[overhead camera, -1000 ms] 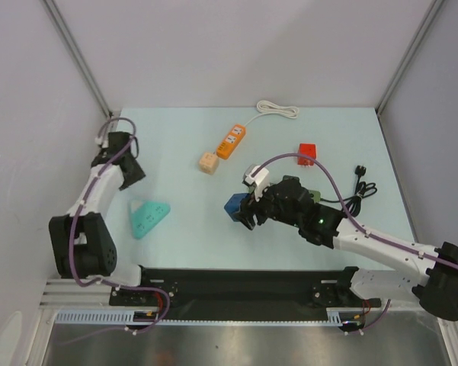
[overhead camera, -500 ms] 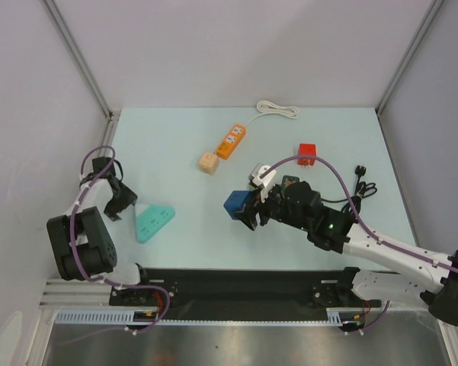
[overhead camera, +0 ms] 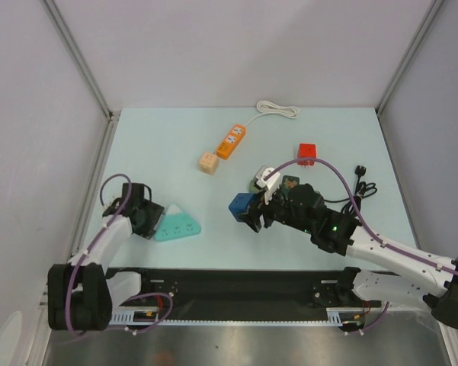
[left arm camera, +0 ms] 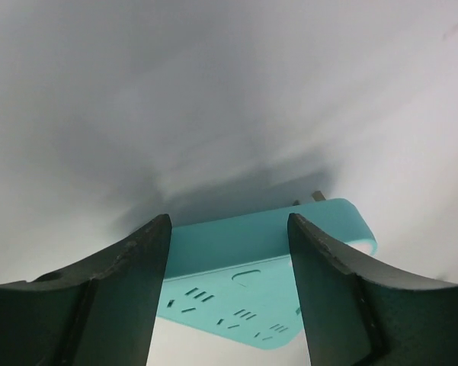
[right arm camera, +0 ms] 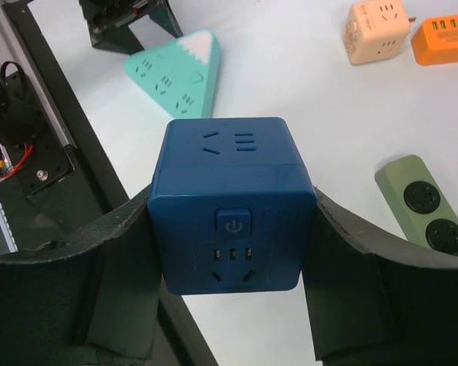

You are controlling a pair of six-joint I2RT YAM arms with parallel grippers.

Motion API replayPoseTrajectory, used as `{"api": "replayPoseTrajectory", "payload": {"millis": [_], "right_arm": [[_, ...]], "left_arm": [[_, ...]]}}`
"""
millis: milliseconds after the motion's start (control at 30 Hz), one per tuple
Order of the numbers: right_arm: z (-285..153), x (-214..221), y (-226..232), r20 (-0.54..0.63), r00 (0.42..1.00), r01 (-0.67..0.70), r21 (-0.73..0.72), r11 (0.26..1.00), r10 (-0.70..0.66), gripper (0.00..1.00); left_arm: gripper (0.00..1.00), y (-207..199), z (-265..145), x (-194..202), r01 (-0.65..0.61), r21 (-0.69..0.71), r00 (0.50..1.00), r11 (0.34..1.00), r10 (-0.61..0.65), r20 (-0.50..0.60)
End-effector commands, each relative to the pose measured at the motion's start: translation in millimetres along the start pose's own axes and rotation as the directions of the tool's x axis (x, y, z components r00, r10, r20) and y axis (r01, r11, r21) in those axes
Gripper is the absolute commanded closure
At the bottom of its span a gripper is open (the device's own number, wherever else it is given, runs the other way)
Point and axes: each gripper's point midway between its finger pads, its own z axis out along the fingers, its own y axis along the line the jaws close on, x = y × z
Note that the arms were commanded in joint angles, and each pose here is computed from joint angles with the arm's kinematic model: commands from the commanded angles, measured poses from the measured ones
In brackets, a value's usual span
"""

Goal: Insert the plug

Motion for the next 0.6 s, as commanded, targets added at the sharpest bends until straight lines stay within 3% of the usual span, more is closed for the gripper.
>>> {"api": "replayPoseTrajectory", "payload": {"millis": [0,133,300,433,567], "right_arm": [[-1,-3,-5,0.011,1.0,-0.027,0.031,0.999,0.026,1.0],[-2,11,-6,-0.031,0.999,-0.038,0.039,0.999,0.039,1.0],[2,20,-7,-0.063,0.997,-0.037,0.041,0.998,0.04,1.0],[8,36,-14,-0.148,0.983,-0.095,0.112,0.989,0.111,1.0],[7,49,-18,-0.201,0.958,-0.166,0.182,0.969,0.202,1.0]], "left_arm": [[0.31,-8,-6,32,0.214,0.027,0.976,0.976,-0.213,-0.044],[0.31,-26,-18,64,0.177,0.064,0.981,0.982,-0.171,-0.091],[0.31,-31,-39,85,0.14,-0.015,0.987,0.99,-0.141,-0.072],[0.33,-34,-60,86,0.12,-0.053,0.992,0.991,-0.122,-0.037],[0.33,-11,-63,74,0.043,-0.15,0.998,0.988,-0.037,0.041]]}}
